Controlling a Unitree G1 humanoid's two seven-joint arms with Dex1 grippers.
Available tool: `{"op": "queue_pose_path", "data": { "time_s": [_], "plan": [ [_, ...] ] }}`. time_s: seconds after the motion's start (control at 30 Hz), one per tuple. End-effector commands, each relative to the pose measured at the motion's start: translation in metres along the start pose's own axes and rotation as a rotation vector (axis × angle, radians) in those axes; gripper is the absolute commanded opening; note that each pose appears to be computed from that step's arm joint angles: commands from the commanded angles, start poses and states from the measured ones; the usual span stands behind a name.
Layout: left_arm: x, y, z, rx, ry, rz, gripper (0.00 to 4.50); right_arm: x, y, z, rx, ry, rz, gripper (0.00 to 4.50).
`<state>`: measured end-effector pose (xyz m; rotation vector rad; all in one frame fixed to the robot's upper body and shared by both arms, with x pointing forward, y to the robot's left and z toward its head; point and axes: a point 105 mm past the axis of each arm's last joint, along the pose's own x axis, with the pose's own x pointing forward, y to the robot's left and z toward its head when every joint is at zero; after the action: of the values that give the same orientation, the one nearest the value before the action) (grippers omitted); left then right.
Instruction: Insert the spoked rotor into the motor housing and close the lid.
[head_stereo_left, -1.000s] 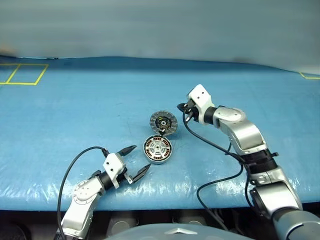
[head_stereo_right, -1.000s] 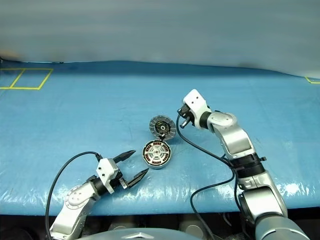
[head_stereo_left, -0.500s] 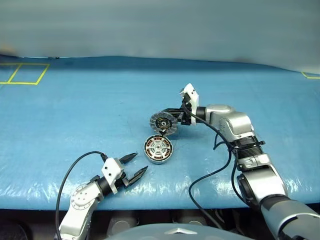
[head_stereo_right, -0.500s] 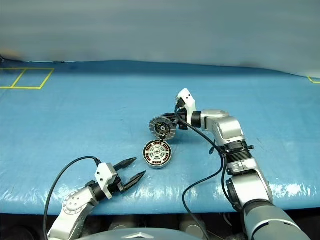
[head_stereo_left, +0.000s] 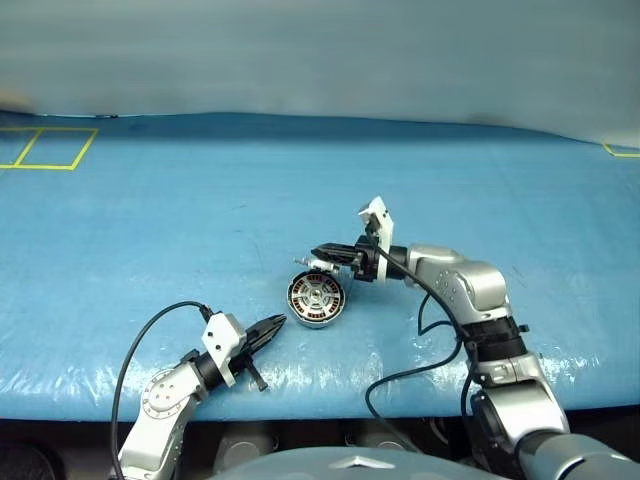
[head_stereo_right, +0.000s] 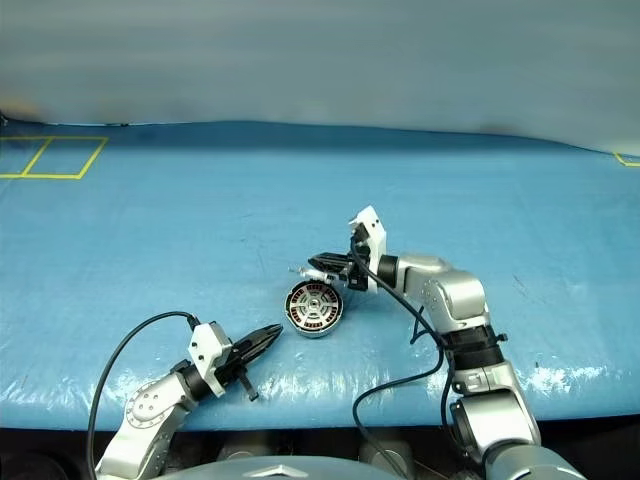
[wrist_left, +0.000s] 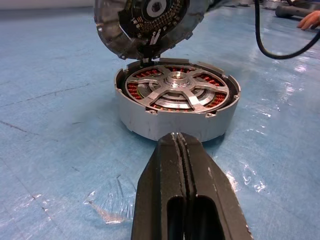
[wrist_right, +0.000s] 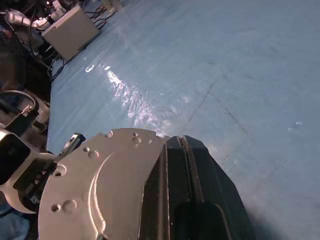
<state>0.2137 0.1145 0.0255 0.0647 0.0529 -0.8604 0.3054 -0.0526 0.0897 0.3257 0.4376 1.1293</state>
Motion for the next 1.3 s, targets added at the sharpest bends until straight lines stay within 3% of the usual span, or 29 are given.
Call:
{"op": "queue_pose_path", "data": {
  "time_s": [0.03, 0.4, 0.53, 0.7, 1.0, 1.3],
  "plan": [
    [0.001, 0.000, 0.009, 0.020, -0.036, -0.005, 0.03, 0.000, 0.016, 0.003, 0.015, -0.071, 0.025, 0.00],
    [0.001, 0.000, 0.009, 0.018, -0.029, -0.022, 0.03, 0.005, 0.009, -0.043, 0.153, -0.080, -0.108, 0.00],
    [0.001, 0.000, 0.010, 0.019, -0.028, -0.019, 0.03, 0.003, 0.006, -0.053, 0.111, -0.040, -0.148, 0.00],
    [0.000, 0.000, 0.009, 0.018, -0.023, -0.016, 0.03, -0.003, 0.025, -0.023, -0.055, -0.144, -0.113, 0.00],
    [0.001, 0.000, 0.008, 0.013, -0.024, -0.017, 0.03, -0.042, 0.051, 0.047, -0.435, -0.416, -0.259, 0.00],
    [0.000, -0.001, 0.007, 0.011, -0.015, -0.020, 0.03, -0.081, 0.040, 0.007, -0.402, -0.138, -0.341, 0.00]
  ]
}}
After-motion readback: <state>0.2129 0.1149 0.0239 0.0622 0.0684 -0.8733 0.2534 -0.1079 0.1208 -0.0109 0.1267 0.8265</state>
